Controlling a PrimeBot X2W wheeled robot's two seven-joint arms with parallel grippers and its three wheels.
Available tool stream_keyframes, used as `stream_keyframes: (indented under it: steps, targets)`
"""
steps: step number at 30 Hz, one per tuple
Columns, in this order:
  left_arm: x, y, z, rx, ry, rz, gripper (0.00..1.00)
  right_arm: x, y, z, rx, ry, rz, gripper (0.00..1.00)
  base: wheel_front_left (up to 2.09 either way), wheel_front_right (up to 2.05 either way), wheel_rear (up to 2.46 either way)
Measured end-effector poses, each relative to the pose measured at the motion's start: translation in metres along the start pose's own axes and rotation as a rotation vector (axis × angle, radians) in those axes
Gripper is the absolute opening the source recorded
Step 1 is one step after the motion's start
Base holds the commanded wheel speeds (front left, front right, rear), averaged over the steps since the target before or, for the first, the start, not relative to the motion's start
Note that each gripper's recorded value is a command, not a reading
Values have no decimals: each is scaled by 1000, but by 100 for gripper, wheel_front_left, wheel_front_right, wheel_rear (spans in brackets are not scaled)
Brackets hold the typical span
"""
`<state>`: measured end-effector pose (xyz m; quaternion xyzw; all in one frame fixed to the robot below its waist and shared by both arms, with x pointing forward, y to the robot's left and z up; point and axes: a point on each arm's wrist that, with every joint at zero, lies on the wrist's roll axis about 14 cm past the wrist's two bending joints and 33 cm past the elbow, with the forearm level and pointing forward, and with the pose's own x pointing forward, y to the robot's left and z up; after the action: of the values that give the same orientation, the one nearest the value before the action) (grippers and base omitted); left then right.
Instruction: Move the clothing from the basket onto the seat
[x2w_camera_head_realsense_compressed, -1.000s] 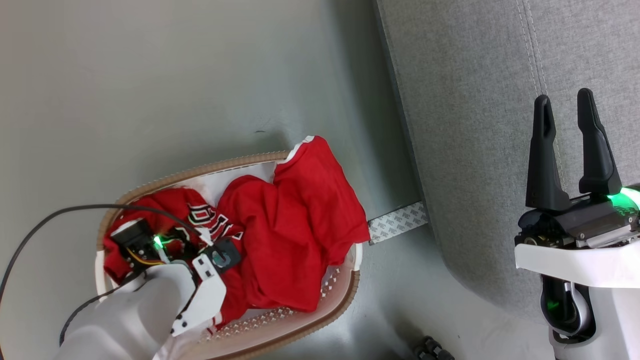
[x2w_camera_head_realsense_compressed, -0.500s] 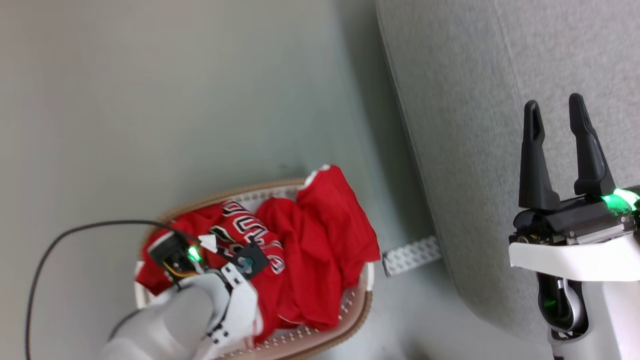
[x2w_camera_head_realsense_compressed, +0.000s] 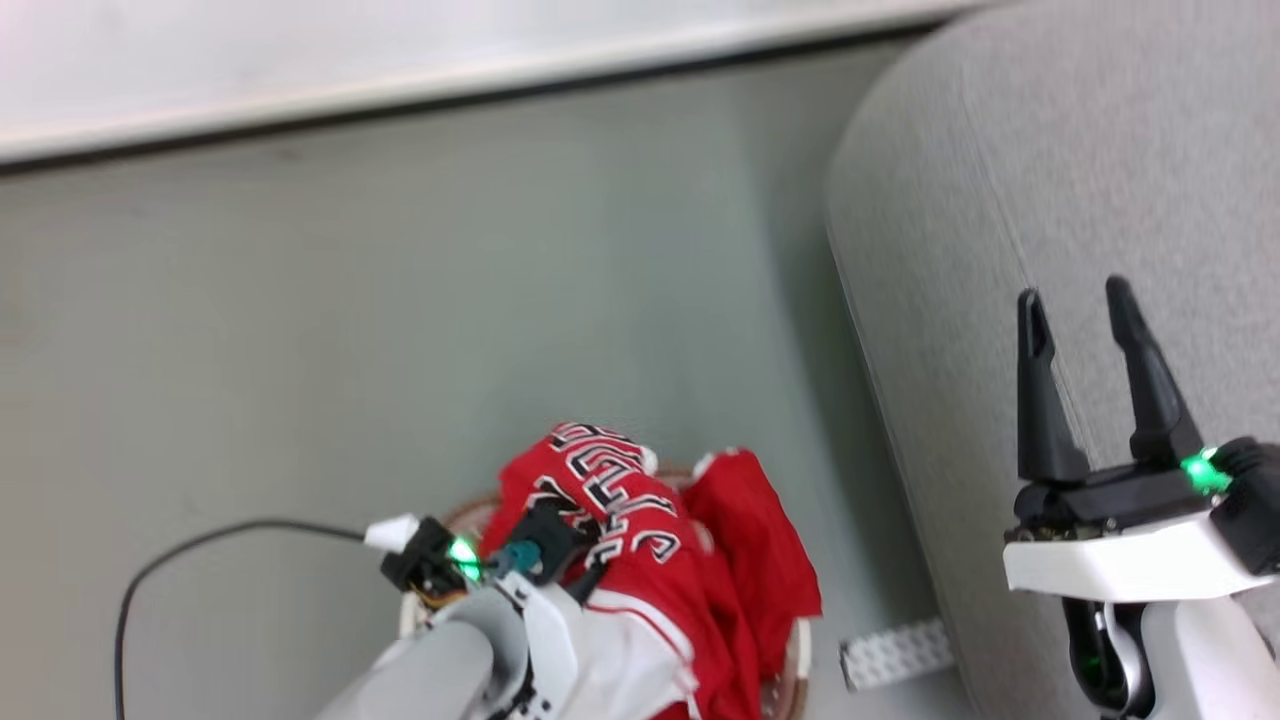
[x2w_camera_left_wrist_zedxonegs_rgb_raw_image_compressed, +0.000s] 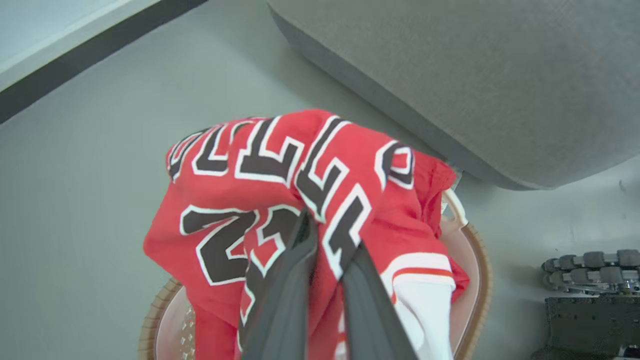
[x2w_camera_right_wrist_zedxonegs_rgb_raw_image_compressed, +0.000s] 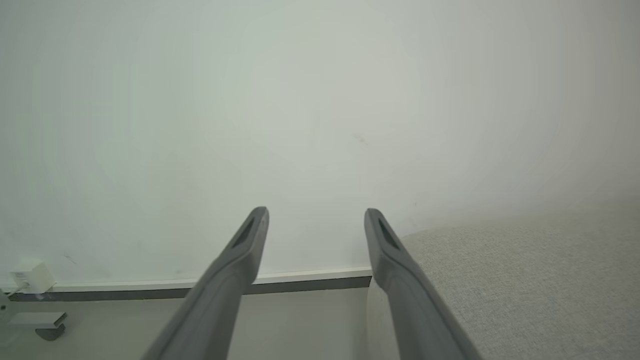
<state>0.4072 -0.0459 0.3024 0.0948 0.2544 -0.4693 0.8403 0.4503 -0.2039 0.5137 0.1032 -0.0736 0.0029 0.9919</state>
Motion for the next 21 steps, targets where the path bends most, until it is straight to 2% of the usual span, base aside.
stream_keyframes:
  steps: [10, 17, 21]
  targets:
    - [-63, 6, 68, -75, -249, 140, 0, -18, 33, 30, 31, -61, 76, 100, 0, 0, 0]
    - [-111, 29, 125, -159, -479, 280, 0, -28, 51, 44, 48, -91, 122, 100, 0, 0, 0]
    - [-138, 36, 159, -142, -599, 330, 0, -33, 59, 48, 57, -96, 144, 100, 0, 0, 0]
